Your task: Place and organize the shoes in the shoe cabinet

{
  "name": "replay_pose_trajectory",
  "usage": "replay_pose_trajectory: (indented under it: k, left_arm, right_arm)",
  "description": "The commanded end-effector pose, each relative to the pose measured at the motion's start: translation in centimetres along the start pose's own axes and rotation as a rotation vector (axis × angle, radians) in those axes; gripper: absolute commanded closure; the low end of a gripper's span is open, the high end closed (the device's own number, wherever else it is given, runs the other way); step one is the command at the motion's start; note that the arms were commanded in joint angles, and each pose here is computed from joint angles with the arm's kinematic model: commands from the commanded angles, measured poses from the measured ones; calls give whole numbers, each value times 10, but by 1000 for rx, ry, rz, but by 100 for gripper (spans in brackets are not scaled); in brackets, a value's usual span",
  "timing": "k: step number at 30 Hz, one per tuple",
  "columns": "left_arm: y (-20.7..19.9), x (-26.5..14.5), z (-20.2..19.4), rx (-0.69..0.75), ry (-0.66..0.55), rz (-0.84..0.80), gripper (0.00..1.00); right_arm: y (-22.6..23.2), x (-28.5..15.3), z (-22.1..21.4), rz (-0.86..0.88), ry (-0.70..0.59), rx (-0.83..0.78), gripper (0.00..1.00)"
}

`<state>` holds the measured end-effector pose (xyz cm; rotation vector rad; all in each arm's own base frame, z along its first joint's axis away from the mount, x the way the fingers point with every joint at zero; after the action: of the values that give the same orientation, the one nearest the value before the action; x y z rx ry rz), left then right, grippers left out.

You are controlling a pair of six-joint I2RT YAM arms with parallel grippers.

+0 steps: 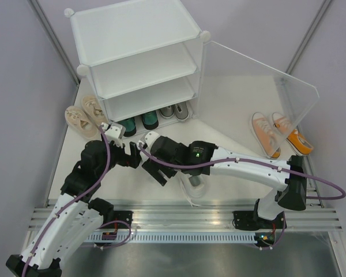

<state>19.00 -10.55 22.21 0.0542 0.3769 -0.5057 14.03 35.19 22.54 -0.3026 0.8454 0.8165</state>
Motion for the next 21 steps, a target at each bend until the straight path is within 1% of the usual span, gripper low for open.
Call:
replay_pose_trajectory:
  k: [1, 3, 4, 6, 11, 14, 15, 16, 17, 18, 21]
  left_arm:
    - [-9, -2, 8, -5, -23, -58, 1]
    - [-10, -2, 8, -5, -23, -60, 1]
    - [-10, -2, 9, -5, -24, -60, 1]
    - [-9, -2, 9, -4, -24, -58, 1]
    - [-9, -2, 9, -5, -23, -58, 0]
    - [-9, -2, 8, -5, -21, -57, 1]
    - [-9, -2, 9, -5, -24, -57, 0]
    - [-9, -2, 9, -5, -26, -57, 0]
    - [-9, -2, 8, -5, -23, -57, 1]
    - [-9, -2, 8, -5, -21, -55, 1]
    - [-9, -2, 9, -5, -24, -54, 1]
  right_arm:
    - [-17, 12, -19, -84, 64, -16, 12]
    - [-20, 10, -20, -86, 63, -26, 9]
    - [-21, 9, -20, -93, 59, -35, 4]
    - [-23, 7, -19, -94, 47, -37, 2]
    - [-23, 0, -16, -79, 7, -45, 2]
    - [-20, 0, -16, -45, -18, -59, 7]
    - [-18, 1, -14, -22, -35, -59, 10]
    - [-17, 1, -14, -10, -41, -64, 17]
    - [-17, 0, -15, 1, -48, -78, 22]
    - [-14, 0, -13, 20, -63, -80, 38]
    - [-10, -3, -11, 62, -109, -82, 55]
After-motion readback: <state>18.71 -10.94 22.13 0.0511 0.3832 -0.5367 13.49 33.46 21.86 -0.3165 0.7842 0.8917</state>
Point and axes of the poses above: each gripper's point midway between its finger pads, its own x axis out along the fingers, its own y axis along the line the jaws close on, z = x × y, the point moved 4 cm from there along -x, back along the fingers, and after that the axes turned 7 degrees about x, right-handed, at the moved point
